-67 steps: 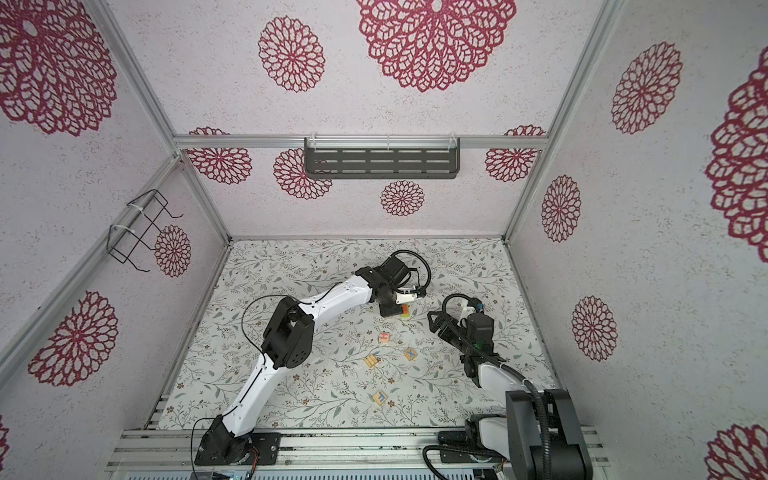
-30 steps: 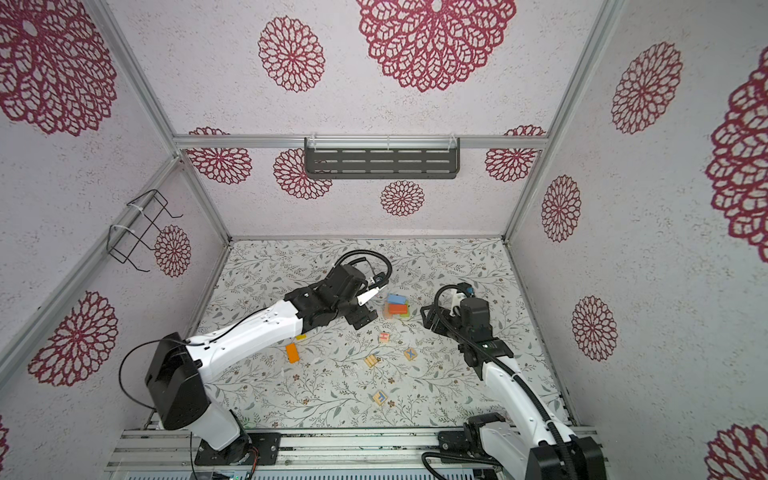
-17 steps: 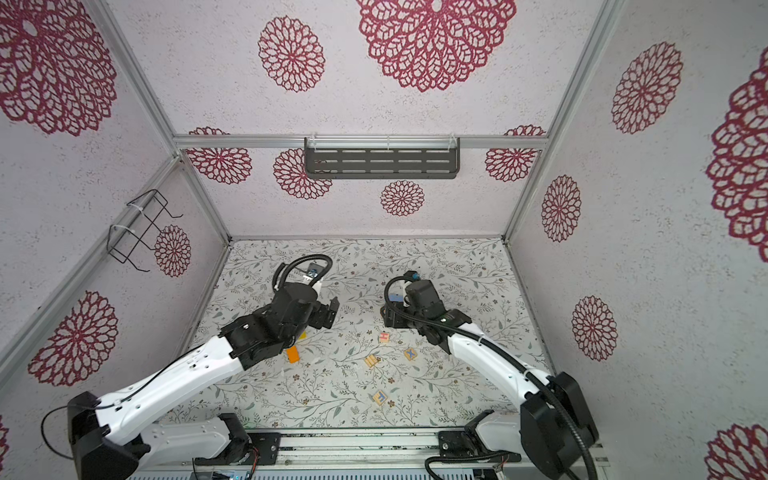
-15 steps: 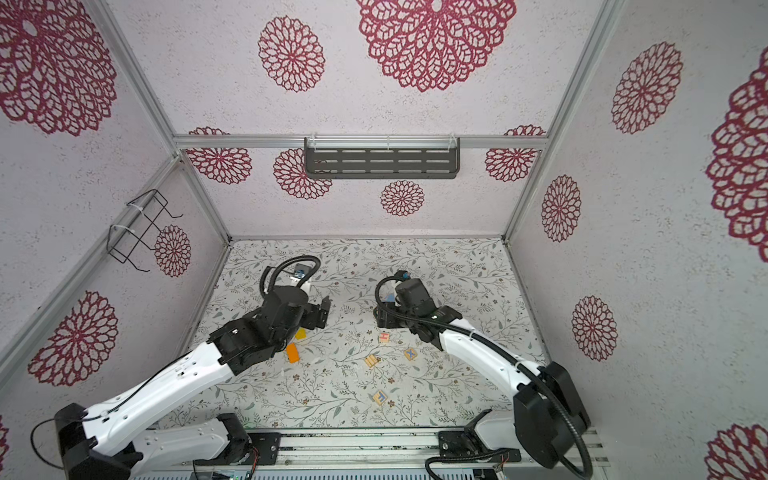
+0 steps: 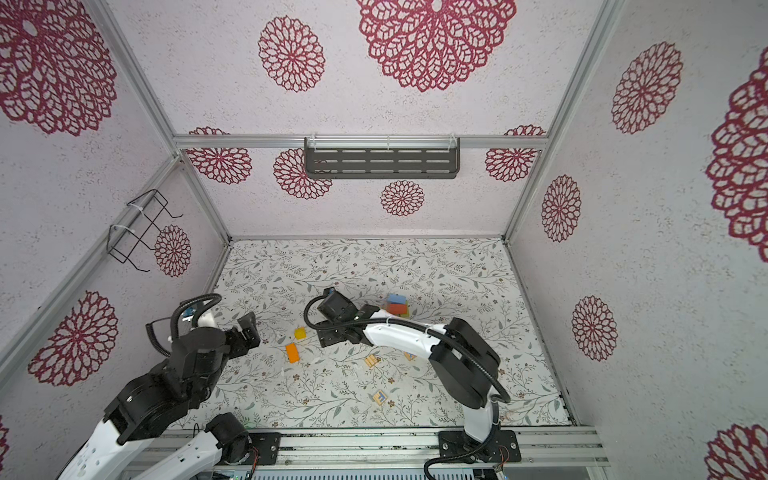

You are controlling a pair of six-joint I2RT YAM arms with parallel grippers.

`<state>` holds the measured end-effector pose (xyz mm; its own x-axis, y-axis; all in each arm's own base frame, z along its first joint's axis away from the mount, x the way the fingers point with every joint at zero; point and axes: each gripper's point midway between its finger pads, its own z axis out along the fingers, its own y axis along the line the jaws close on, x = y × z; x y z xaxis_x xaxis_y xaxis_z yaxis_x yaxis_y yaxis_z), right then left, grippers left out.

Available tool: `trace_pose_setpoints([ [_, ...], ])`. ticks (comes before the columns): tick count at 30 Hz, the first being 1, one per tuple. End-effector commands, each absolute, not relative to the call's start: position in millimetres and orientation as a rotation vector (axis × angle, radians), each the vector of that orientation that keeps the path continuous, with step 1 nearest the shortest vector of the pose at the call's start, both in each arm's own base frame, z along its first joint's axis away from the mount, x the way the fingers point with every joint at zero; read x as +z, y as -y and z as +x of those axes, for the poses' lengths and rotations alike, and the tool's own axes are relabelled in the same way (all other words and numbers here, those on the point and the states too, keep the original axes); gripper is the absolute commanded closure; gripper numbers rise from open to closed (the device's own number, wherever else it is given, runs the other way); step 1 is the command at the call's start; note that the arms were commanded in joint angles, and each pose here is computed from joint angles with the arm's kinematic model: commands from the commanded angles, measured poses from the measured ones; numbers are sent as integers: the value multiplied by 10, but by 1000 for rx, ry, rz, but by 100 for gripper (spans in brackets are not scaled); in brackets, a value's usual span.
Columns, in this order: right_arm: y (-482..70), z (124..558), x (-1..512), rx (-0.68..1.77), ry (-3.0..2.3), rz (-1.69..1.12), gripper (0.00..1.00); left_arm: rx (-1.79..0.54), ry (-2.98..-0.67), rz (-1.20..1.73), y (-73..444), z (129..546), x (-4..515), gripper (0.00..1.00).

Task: Build the wood block tower
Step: 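Lower the right gripper over the orange block near the yellow block, then close the right gripper on the orange block and lift it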

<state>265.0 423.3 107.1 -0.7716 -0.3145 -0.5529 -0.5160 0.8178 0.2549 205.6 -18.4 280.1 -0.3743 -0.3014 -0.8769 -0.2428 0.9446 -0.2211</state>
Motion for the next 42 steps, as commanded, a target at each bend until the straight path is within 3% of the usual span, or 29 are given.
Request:
trace_pose_setpoints([
  [1, -4386, 2586, 1114, 493, -2488, -666, 23, -48, -2042, -469, 57, 1891, 2577, 3],
  [16, -4950, 2334, 828, 424, -2509, -831, 20, 1, -1997, -445, -94, 1802, 2836, 3],
  [42, -5212, 2251, 411, 374, -2584, -909, 39, 7, -1989, -445, -108, 1802, 2741, 3],
])
